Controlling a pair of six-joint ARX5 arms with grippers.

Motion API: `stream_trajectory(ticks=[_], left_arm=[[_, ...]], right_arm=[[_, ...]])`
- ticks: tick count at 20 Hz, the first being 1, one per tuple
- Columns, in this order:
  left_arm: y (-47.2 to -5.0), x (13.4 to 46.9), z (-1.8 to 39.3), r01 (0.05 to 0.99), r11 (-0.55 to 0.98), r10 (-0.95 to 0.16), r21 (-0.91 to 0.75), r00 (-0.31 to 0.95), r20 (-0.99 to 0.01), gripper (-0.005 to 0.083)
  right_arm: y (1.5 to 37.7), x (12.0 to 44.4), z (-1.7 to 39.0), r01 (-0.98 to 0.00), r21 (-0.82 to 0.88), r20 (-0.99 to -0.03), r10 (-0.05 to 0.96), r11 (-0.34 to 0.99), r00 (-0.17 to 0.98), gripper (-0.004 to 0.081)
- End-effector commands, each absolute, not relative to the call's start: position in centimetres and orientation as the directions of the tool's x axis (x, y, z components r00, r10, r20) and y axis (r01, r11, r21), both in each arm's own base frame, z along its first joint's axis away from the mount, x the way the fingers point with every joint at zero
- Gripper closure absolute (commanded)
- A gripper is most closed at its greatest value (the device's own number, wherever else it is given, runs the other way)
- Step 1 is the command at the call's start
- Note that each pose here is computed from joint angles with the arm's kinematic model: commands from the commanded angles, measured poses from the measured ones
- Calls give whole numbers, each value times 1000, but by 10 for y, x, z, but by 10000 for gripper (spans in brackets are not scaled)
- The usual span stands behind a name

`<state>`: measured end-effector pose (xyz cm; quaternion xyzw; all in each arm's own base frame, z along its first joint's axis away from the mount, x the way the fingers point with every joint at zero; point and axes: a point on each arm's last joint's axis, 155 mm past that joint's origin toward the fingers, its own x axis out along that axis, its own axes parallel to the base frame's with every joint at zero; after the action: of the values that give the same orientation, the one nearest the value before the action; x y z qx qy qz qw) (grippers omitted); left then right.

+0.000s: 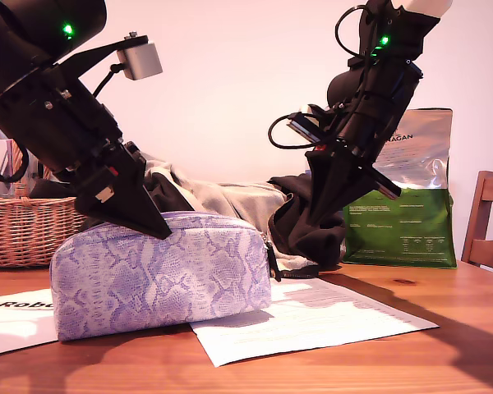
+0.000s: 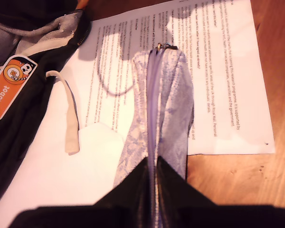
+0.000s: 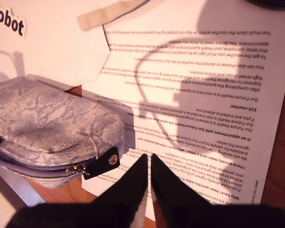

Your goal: Open the zipper in the zip bag in front of you

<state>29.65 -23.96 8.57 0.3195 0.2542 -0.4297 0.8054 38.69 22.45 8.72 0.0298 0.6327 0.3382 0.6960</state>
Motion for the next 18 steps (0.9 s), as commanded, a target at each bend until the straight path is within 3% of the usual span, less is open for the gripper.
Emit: stream_trajectory(ticks=[1, 3, 5, 18], left_arm=[[-245, 301, 98, 848, 431, -550, 309, 518, -655, 599], [-246, 300, 98, 852, 427, -556, 305, 513, -654, 423], [-246, 300, 98, 851, 427, -555, 306, 514, -654, 374], [-242, 297, 135, 826, 448, -580, 341, 559, -593, 353]], right_arm=[[226, 383, 88, -443, 473, -858, 512, 762, -37, 780], [227, 383, 89, -443, 478, -856, 515, 759, -39, 780], [227, 382, 89, -443, 478, -856, 516, 759, -40, 780], [230, 393, 91, -483, 463, -848, 529, 743, 1, 780]])
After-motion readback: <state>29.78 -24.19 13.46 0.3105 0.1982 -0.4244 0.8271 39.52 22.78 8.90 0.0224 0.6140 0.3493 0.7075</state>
